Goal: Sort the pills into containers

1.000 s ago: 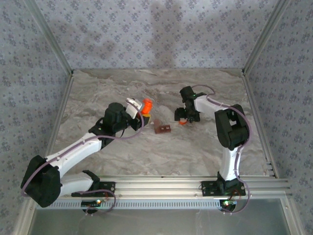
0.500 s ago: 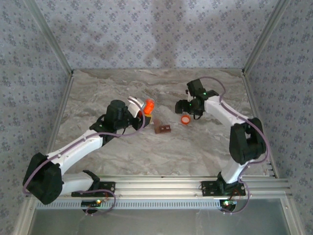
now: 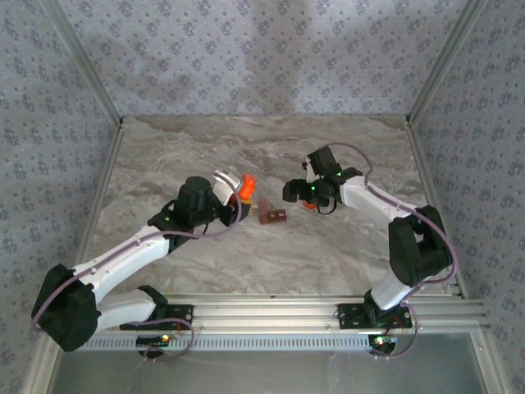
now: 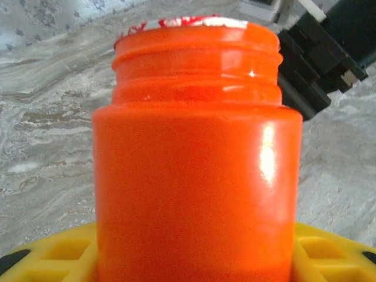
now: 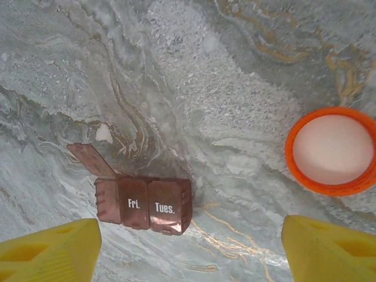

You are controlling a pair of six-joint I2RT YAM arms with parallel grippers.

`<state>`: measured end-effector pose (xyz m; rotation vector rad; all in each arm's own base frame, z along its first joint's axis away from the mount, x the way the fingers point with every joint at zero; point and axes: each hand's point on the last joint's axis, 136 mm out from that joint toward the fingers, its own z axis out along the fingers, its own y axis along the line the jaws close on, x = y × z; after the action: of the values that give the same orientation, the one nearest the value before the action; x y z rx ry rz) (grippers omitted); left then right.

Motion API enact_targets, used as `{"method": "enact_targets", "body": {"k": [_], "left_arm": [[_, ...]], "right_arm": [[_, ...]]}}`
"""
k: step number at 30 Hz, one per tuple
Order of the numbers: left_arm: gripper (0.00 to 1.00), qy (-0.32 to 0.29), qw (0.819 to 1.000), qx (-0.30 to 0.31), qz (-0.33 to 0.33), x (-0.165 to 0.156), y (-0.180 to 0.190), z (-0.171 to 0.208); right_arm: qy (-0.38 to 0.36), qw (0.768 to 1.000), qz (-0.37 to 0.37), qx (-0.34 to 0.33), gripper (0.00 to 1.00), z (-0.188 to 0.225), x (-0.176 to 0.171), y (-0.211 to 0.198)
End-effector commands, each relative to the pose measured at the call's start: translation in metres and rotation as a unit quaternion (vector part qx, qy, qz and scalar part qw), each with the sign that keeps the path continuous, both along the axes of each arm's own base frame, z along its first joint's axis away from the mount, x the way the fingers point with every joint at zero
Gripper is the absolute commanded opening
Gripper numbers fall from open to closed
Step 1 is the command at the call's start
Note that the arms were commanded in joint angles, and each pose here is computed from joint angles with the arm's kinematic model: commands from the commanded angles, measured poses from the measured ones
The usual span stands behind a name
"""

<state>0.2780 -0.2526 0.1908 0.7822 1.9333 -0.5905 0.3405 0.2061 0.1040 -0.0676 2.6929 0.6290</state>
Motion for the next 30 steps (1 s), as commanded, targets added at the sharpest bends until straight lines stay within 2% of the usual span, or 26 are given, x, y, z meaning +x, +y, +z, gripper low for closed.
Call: {"method": "enact_targets", "body": {"k": [1,10,21,30], "left_arm": [[0.0,-0.029,0.999,0.006,-0.021,-0.004,-0.004,0.004],[0.0,0.009,0.998,0.05,-0.032,-0.001,-0.009,-0.029],[0.0,0.061,0.995,0.068,-0.048,-0.017,-0.019,-0.064],[0.0,0.095,0.991,0.086,-0.049,-0.022,-0.02,-0.089]], "right_arm": [[0.0,1.0,-0.006,0.027,0.82,-0.003,0.001,0.011],[0.006,1.0,-0.002,-0.013,0.79,-0.034,-0.002,0.019],[0.009,1.0,0.016,-0.019,0.61,-0.053,-0.014,0.023],[0.009,1.0,0.017,-0.016,0.57,-0.06,-0.011,0.024]]}}
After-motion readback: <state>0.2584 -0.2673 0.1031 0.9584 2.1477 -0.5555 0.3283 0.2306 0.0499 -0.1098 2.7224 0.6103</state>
